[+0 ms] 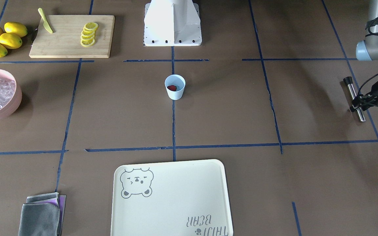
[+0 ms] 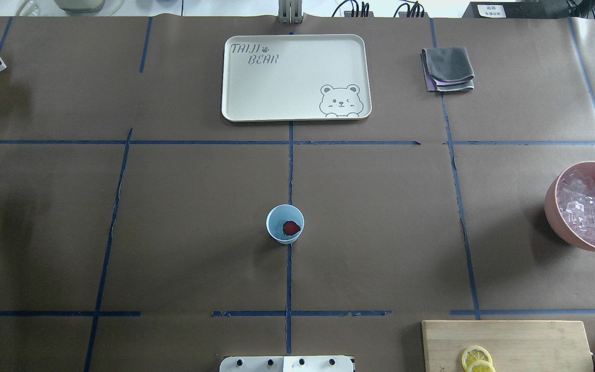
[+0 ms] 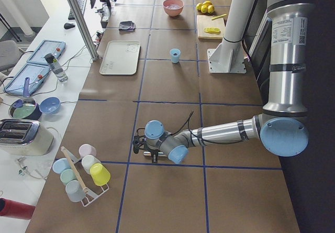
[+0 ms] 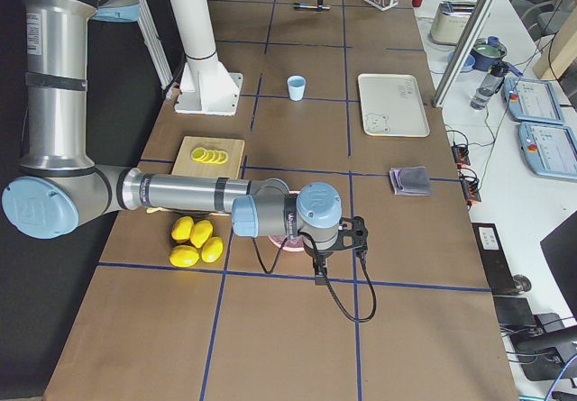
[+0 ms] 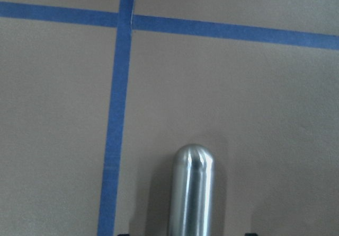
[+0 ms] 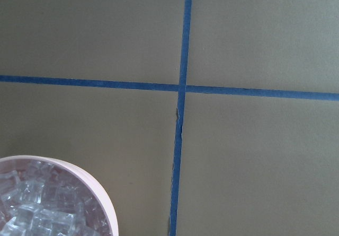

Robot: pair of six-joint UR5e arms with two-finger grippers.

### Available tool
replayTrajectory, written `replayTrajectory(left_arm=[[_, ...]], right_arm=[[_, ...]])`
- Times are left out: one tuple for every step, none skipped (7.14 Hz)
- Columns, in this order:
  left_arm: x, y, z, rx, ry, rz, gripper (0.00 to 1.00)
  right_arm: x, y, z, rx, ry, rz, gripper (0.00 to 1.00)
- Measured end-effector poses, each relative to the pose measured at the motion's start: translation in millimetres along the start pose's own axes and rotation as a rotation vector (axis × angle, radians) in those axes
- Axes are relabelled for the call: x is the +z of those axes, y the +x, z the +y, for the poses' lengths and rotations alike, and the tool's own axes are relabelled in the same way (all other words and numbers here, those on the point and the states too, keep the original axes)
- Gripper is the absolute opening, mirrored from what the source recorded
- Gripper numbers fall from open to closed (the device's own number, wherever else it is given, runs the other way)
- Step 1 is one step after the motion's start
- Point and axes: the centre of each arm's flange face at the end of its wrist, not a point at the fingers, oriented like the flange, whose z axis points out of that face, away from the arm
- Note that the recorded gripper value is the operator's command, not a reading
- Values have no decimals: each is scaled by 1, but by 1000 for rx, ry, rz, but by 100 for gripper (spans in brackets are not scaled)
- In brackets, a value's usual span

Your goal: Mash ice and strawberries in cup

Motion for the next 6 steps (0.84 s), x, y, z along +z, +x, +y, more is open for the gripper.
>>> replayTrajectory(left_arm=[[0, 1, 0, 1, 0, 1, 7], [0, 1, -1, 3, 1, 1, 0], [-2, 4, -2, 7, 6, 5, 0], [-9, 13, -4, 19, 16, 19, 0], [-23, 29, -7, 41, 33, 48, 0], [-43, 50, -7, 73, 53, 89, 0]], right_arm=[[0, 0, 0, 0, 0, 0, 100], [0, 0, 0, 0, 0, 0, 100], [0, 0, 0, 0, 0, 0, 100], [0, 0, 0, 0, 0, 0, 100], [-1, -1, 0, -1, 1, 0, 100], [-1, -1, 0, -2, 2, 0, 100]])
